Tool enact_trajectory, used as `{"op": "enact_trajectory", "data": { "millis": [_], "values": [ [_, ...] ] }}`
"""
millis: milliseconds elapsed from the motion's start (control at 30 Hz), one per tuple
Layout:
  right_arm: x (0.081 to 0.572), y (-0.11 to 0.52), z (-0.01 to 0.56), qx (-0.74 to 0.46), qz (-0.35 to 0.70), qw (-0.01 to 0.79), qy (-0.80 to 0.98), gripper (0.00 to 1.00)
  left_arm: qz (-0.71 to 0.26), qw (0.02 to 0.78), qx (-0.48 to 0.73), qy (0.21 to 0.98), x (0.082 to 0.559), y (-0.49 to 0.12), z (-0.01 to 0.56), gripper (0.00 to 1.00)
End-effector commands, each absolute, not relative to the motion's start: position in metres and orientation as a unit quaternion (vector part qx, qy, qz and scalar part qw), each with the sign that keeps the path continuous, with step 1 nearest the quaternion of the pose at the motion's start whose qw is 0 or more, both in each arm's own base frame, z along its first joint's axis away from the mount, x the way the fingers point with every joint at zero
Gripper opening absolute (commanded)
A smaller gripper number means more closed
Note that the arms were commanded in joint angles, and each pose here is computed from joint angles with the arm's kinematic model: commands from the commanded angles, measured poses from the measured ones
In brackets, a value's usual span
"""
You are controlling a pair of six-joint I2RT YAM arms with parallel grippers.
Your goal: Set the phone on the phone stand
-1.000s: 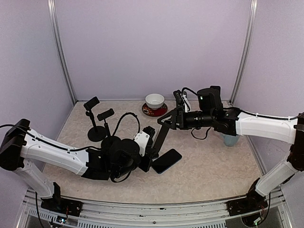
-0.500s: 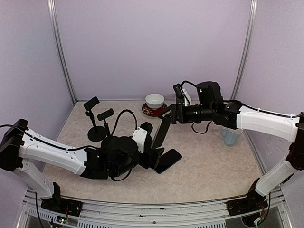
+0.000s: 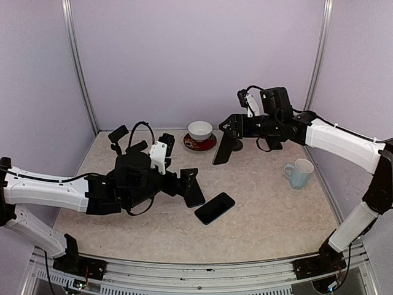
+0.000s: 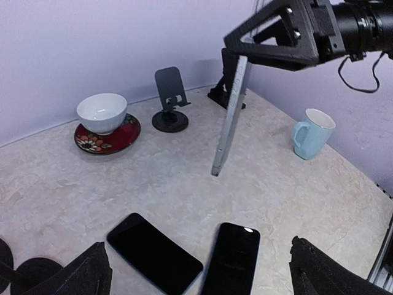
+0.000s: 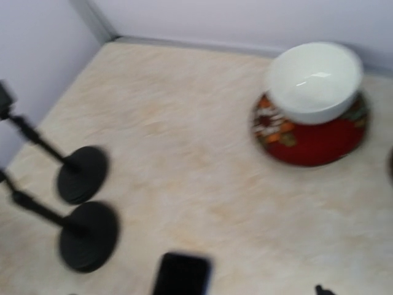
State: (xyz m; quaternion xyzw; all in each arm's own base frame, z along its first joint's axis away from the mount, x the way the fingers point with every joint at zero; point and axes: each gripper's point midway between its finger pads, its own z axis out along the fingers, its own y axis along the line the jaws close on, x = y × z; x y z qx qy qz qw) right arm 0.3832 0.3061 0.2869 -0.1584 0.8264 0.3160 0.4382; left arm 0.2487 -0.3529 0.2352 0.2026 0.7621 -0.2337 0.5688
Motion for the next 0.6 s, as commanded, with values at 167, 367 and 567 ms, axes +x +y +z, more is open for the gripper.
{"op": "enact_trajectory", "data": {
  "millis": [167, 367, 567],
  "values": [
    [0.449, 0.274, 0.311, -0.125, 0.212, 0.498, 0.831, 0.52, -0.223, 0.579, 0.176, 0.764, 0.280, -0.293, 0.267, 0.99],
    [0.491, 0.266, 0.318, -0.112, 0.172, 0.509, 0.836, 0.52, -0.214, 0.550, 0.157, 0.792, 0.289, -0.288, 0.281, 0.99],
    [0.529, 0.256, 0.318, -0.094, 0.141, 0.521, 0.836, 0.52, -0.190, 0.540, 0.152, 0.806, 0.300, -0.268, 0.290, 0.99]
  ]
}}
